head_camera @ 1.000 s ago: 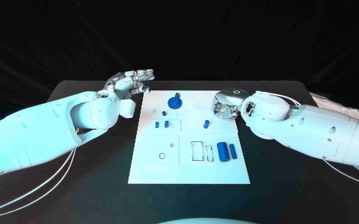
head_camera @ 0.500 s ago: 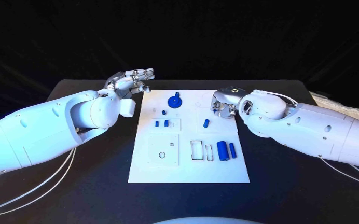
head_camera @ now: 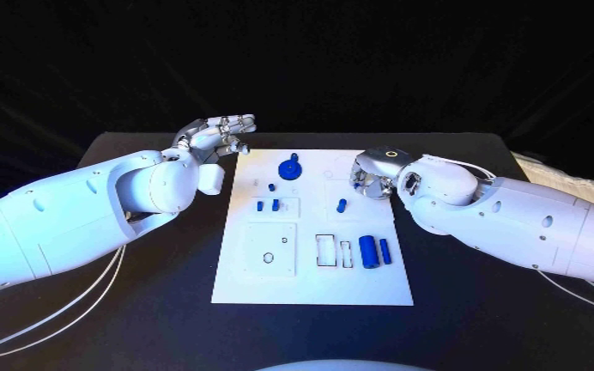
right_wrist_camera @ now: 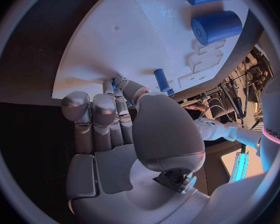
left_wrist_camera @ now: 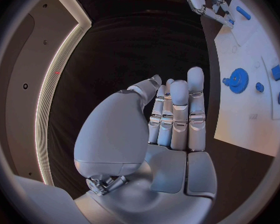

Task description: Assemble the parts on the task board

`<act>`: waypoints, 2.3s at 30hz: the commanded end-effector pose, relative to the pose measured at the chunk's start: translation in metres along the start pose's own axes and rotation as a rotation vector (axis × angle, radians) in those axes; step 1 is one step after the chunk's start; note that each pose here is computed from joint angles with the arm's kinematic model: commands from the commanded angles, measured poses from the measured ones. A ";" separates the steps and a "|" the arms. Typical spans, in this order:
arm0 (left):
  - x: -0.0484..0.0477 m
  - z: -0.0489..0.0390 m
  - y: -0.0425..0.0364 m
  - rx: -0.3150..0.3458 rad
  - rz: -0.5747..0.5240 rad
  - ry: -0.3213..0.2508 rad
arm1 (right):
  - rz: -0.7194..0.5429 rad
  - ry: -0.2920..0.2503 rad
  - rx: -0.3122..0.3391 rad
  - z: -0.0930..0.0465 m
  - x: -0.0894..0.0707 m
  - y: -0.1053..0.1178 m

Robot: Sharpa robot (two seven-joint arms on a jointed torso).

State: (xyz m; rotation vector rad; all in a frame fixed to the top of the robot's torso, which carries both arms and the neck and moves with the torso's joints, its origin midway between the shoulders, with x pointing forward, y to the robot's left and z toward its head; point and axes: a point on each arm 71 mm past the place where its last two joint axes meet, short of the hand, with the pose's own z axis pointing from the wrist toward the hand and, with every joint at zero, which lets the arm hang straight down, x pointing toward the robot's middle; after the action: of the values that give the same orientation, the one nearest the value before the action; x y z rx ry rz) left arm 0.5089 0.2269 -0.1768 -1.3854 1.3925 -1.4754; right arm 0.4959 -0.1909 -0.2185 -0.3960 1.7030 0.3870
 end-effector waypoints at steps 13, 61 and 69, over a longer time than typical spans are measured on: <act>0.0013 0.0006 0.0002 0.003 -0.001 0.023 | 0.130 -0.117 -0.003 -0.014 -0.023 0.000; 0.0208 -0.0023 0.0047 -0.014 -0.015 0.077 | 0.173 0.060 -0.356 -0.008 0.030 0.151; 0.0204 -0.0022 0.0048 -0.015 -0.014 0.077 | 0.156 0.077 -0.354 -0.007 0.032 0.152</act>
State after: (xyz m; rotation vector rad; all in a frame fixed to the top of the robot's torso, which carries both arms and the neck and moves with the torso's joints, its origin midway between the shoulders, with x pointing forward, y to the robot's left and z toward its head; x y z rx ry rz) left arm 0.5021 0.2099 -0.1774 -1.3773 1.4371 -1.5212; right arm 0.4147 -0.0625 -0.2404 -0.5024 1.7290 0.8310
